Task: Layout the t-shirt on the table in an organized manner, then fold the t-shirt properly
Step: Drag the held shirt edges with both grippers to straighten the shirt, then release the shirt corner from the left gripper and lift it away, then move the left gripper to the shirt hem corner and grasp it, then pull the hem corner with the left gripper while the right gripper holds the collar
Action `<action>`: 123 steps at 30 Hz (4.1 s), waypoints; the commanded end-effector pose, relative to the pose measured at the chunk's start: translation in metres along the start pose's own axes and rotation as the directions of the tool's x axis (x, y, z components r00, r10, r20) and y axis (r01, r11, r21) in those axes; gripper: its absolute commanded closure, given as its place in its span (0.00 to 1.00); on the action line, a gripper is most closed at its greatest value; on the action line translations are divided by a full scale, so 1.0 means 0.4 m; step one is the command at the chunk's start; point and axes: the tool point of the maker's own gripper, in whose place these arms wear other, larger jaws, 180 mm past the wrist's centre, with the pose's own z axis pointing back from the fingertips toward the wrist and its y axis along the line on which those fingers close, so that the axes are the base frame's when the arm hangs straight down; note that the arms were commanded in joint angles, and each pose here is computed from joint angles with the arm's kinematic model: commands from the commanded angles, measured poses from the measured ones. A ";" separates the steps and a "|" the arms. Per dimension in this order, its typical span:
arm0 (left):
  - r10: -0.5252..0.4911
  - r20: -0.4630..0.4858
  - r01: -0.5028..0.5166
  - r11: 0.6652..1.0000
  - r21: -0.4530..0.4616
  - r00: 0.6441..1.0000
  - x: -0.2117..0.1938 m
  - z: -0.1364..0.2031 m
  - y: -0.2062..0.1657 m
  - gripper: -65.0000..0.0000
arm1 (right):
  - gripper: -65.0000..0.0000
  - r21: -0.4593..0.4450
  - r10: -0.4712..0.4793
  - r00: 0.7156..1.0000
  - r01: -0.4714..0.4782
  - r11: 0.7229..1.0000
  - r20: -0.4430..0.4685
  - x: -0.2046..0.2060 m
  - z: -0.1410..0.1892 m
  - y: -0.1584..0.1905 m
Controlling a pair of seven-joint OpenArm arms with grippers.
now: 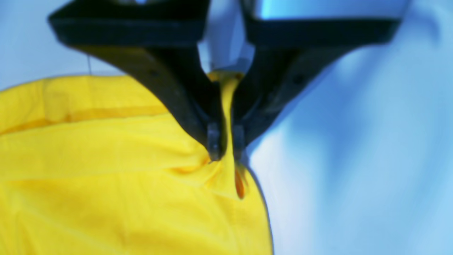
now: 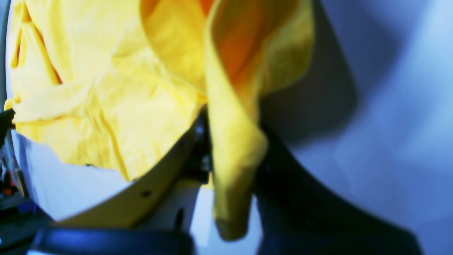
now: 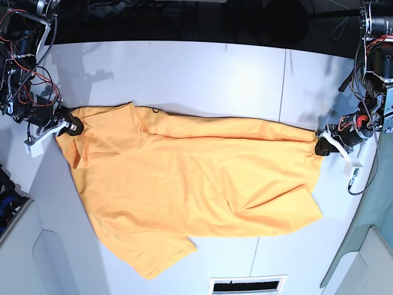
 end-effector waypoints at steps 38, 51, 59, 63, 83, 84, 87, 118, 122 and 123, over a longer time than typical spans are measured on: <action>-0.034 0.181 0.061 0.987 -0.147 0.983 0.052 0.251 -0.089 0.58 | 0.70 -0.146 0.137 0.985 -0.121 0.982 0.106 -0.064 0.254 -0.077; 0.167 0.237 -0.172 0.985 -0.003 0.957 0.211 0.046 -0.011 0.58 | 0.70 -0.176 0.143 0.988 -0.132 0.976 0.052 -0.089 0.253 -0.092; 0.286 0.157 -0.290 0.957 0.004 0.945 0.188 -0.041 0.008 0.58 | 0.70 -0.189 0.140 0.990 -0.133 0.973 0.025 -0.113 0.256 -0.102; 0.273 0.143 -0.276 0.961 -0.003 0.951 0.179 -0.055 -0.012 0.63 | 0.70 -0.187 0.140 0.990 -0.132 0.974 0.033 -0.109 0.256 -0.101; 0.079 0.399 -0.089 0.996 0.007 0.914 0.521 -0.012 -0.061 1.00 | 0.70 -0.165 0.129 0.990 -0.119 0.979 0.052 -0.105 0.251 -0.089; 0.058 0.407 -0.067 0.998 0.008 0.912 0.536 -0.011 -0.072 1.00 | 0.70 -0.163 0.128 0.990 -0.118 0.980 0.054 -0.104 0.251 -0.088; -0.014 0.405 0.011 1.000 0.010 0.914 0.559 -0.022 -0.110 0.75 | 0.70 -0.161 0.127 0.990 -0.117 0.980 0.056 -0.104 0.251 -0.087; -0.038 0.128 0.054 0.991 -0.119 0.991 0.326 -0.027 -0.091 0.57 | 0.48 -0.204 0.141 0.871 -0.048 0.978 0.471 0.421 0.175 -0.084; -0.034 0.129 0.049 0.992 -0.114 0.991 0.326 -0.028 -0.089 0.57 | 0.48 -0.241 0.133 0.896 -0.031 0.970 0.423 0.441 0.107 -0.104; -0.033 0.128 0.048 0.992 -0.113 0.991 0.326 -0.028 -0.089 0.57 | 0.48 -0.248 0.118 0.905 -0.015 0.969 0.408 0.432 0.089 -0.113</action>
